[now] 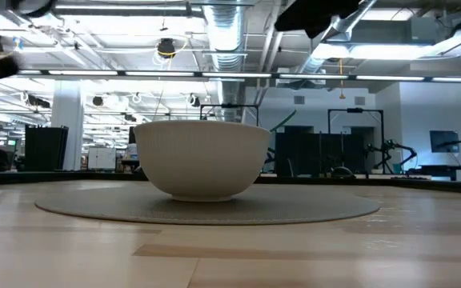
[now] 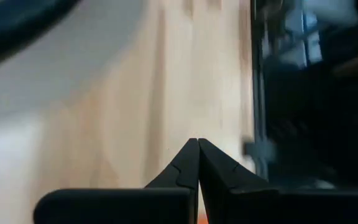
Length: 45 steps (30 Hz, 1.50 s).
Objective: Pick & Place Utensil
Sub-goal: Put the orange fork into the gray bowl on the placemat
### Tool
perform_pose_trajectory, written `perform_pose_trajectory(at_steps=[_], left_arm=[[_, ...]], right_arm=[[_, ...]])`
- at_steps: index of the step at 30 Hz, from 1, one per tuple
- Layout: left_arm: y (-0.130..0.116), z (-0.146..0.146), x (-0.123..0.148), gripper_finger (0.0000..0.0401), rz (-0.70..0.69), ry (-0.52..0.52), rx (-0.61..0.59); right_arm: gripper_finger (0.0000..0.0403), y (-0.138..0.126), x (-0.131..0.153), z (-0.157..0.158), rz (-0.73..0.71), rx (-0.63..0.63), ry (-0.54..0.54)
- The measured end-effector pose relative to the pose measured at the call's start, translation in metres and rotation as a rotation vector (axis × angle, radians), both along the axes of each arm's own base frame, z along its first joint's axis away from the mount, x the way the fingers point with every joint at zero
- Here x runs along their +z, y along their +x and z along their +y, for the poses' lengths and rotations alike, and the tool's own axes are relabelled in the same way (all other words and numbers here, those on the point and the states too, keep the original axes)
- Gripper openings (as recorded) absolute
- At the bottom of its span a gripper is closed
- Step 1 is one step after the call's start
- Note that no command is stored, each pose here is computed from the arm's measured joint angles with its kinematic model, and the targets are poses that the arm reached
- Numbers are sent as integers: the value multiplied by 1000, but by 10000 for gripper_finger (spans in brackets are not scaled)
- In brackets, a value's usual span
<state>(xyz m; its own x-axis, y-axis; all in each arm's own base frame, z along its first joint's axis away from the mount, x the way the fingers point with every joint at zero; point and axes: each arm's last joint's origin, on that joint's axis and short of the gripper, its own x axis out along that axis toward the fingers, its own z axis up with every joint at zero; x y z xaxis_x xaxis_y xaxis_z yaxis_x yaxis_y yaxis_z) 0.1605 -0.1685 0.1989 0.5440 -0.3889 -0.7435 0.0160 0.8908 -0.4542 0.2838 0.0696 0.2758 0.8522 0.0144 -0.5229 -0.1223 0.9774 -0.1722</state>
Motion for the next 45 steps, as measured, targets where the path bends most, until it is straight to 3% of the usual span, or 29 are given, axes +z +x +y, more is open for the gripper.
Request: perform_pose_trajectory(at_steps=[6,12,16,25,33,38,45], left_arm=[[-14,-20,-16,4,279,-152,13],[-34,-38,-39,10,516,-126,6],[-40,-44,-53,32,615,-94,66],[-33,-40,-62,60,631,-57,84],[-16,-23,-63,45,697,-70,-1],[-12,-15,-63,35,761,-86,-67],[-10,-13,-64,19,624,14,-168]], right_arm=[[66,1,0,-6,5,1,-35],[66,2,1,-5,-7,55,-117],[66,2,1,-6,-14,78,-157],[66,4,3,-8,-34,90,-194],[66,9,11,-10,-131,133,-297],[66,10,12,-12,-141,128,-304],[66,11,12,-21,-136,99,-306]])
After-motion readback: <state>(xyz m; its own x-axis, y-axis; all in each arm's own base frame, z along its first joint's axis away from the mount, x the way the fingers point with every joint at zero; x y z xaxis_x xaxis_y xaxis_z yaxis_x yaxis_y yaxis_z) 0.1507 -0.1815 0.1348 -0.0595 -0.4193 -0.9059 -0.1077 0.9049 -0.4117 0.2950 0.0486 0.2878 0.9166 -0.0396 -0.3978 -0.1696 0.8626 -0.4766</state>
